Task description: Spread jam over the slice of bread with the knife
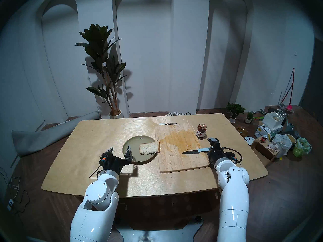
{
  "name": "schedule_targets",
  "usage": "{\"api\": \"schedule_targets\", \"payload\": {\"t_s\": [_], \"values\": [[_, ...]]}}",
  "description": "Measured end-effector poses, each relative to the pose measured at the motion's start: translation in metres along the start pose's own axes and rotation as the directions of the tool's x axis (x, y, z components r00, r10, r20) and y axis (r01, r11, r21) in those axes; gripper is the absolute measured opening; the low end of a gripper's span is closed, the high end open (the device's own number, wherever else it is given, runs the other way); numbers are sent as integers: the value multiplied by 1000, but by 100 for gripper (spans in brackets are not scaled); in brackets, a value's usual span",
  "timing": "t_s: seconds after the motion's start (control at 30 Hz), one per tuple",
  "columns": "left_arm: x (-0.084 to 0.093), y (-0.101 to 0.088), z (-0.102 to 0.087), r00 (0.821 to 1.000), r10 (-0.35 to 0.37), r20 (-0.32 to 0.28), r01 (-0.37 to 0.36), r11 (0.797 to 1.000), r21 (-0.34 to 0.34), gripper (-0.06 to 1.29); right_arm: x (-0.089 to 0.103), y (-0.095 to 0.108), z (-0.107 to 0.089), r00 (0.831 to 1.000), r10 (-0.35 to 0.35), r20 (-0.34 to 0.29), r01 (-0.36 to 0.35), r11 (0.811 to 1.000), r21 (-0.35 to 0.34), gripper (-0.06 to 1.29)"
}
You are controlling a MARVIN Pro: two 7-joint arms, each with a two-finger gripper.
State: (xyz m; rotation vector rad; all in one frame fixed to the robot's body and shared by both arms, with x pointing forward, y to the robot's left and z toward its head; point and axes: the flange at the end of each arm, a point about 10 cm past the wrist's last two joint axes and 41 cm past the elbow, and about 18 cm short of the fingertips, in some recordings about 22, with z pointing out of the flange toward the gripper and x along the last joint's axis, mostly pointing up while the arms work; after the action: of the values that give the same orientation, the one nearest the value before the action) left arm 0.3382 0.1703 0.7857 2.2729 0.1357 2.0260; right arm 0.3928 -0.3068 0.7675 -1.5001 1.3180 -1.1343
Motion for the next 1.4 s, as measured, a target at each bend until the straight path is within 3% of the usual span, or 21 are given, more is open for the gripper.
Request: {"api": "schedule_targets", "payload": {"t_s": [0.5,0.57,0.67,0.7,0.73,0.8,0.83,1.13,1.4], "values": [[1,-4,0,1000,12,2,-12,1000,-4,124,-4,0,9,1000,-14,-20,13,1000,-3,116],[1,-5,1,1000,13,2,-13,1000,-3,124,-4,0,10,1000,-18,-21,18,1000,-5,108],[1,-6,1,1000,14,4,-14,1000,-1,124,-4,0,11,999,-24,-22,23,1000,-6,71],[1,-6,1,1000,14,4,-14,1000,-1,124,-5,0,11,999,-25,-21,25,1000,-6,54],[1,-7,1,1000,15,5,-15,1000,1,124,-5,0,11,999,-27,-21,27,1000,-6,26],[1,-7,1,1000,15,5,-15,1000,2,124,-5,0,11,999,-29,-19,29,1000,-5,2],[1,-7,1,1000,15,5,-15,1000,3,124,-5,0,10,999,-31,-17,31,1000,-3,-3],[1,-8,1,1000,8,4,-8,1000,11,124,-9,0,0,996,-87,34,85,995,58,-3],[0,-9,2,1000,-5,3,5,1000,15,124,-1,-38,-11,988,-152,9,147,966,213,-3]]}}
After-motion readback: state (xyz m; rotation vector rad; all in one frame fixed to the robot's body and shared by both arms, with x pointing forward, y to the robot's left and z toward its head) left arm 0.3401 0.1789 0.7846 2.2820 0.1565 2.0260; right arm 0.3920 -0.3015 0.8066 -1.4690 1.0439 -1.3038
